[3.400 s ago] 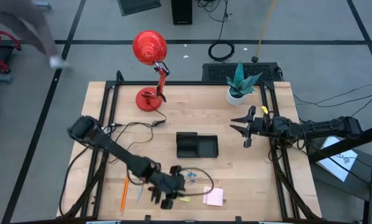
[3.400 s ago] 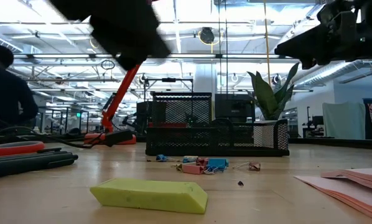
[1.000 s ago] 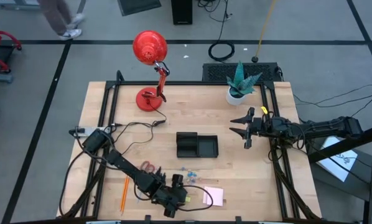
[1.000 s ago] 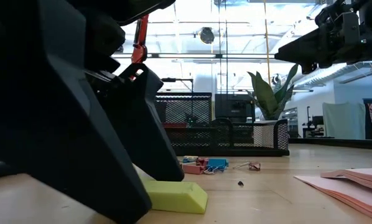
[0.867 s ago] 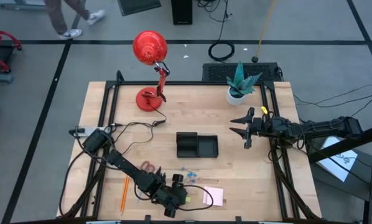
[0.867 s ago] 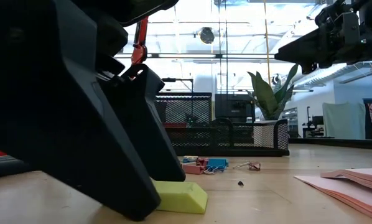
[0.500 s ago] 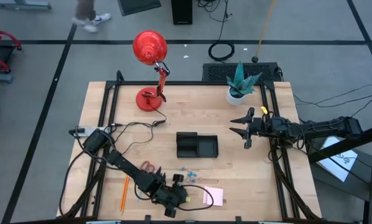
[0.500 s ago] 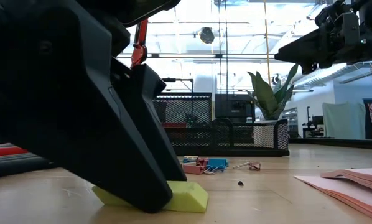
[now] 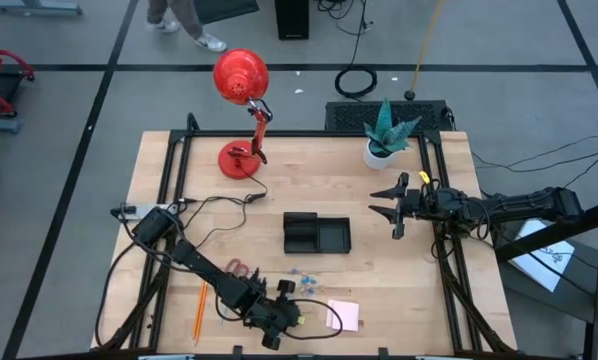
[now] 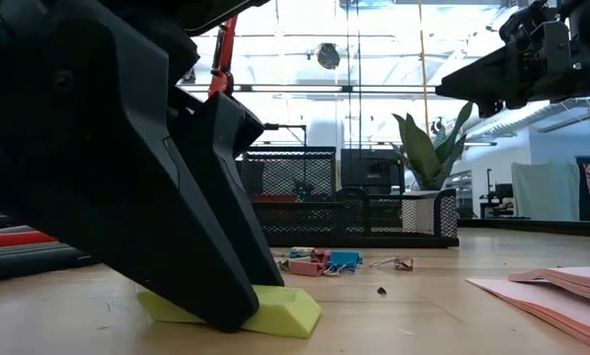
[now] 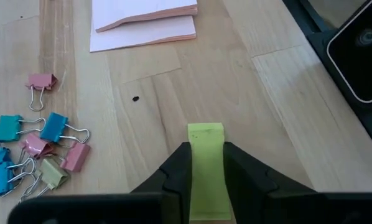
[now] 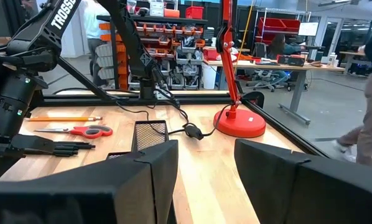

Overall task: Pick and place office supplies into organizer
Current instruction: Put the yellow eraser into the black desk organizer

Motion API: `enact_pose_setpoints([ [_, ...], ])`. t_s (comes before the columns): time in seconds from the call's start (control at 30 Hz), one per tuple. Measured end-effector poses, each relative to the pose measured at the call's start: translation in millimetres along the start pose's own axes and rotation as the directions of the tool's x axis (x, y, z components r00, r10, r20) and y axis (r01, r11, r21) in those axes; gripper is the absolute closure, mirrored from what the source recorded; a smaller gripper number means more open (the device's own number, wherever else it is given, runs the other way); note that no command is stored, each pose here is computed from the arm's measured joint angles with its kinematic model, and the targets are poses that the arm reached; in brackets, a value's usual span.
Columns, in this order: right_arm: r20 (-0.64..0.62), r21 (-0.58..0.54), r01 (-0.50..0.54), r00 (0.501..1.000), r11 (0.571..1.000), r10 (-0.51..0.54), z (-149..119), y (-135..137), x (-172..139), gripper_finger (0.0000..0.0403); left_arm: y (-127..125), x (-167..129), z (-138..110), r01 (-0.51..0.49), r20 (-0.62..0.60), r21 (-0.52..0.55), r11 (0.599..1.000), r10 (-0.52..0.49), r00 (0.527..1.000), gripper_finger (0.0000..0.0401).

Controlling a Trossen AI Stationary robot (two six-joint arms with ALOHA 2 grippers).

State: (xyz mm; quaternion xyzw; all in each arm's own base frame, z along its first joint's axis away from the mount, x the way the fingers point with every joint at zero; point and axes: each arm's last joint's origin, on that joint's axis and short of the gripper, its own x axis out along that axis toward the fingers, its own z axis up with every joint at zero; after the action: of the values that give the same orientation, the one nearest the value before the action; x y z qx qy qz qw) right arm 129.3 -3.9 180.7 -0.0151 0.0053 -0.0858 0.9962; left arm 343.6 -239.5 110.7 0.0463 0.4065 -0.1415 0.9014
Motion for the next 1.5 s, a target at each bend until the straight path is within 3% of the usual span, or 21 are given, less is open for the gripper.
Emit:
enact_pose_setpoints([
  [0.2,0.0,0.0,0.0,1.0,1.0,0.0,0.0,0.0,0.0,0.025,6.6,-4.4,3.4,-0.009,-0.019,0.023,1.0,0.009,1.0,0.0319],
  [0.4,-0.004,-0.002,0.002,1.0,1.0,-0.002,-0.5,0.0,0.4,0.025,16.9,-27.5,15.7,-0.068,-0.027,0.038,0.997,0.069,0.997,0.0319],
  [0.87,-0.007,-0.002,0.001,1.0,1.0,-0.001,-0.8,0.1,0.6,0.025,41.3,-91.1,54.4,-0.152,0.112,0.075,0.986,0.143,0.983,0.0322],
  [1.37,0.0,0.001,0.003,1.0,1.0,-0.003,-0.1,0.0,0.6,0.025,137.7,-97.8,59.7,-0.339,0.022,-0.022,0.941,0.339,0.94,0.0322],
  [1.5,-0.002,-0.001,0.003,1.0,1.0,-0.003,-0.3,0.0,0.5,0.025,156.8,-94.7,58.1,-0.297,0.005,-0.086,0.951,0.299,0.954,0.0322],
])
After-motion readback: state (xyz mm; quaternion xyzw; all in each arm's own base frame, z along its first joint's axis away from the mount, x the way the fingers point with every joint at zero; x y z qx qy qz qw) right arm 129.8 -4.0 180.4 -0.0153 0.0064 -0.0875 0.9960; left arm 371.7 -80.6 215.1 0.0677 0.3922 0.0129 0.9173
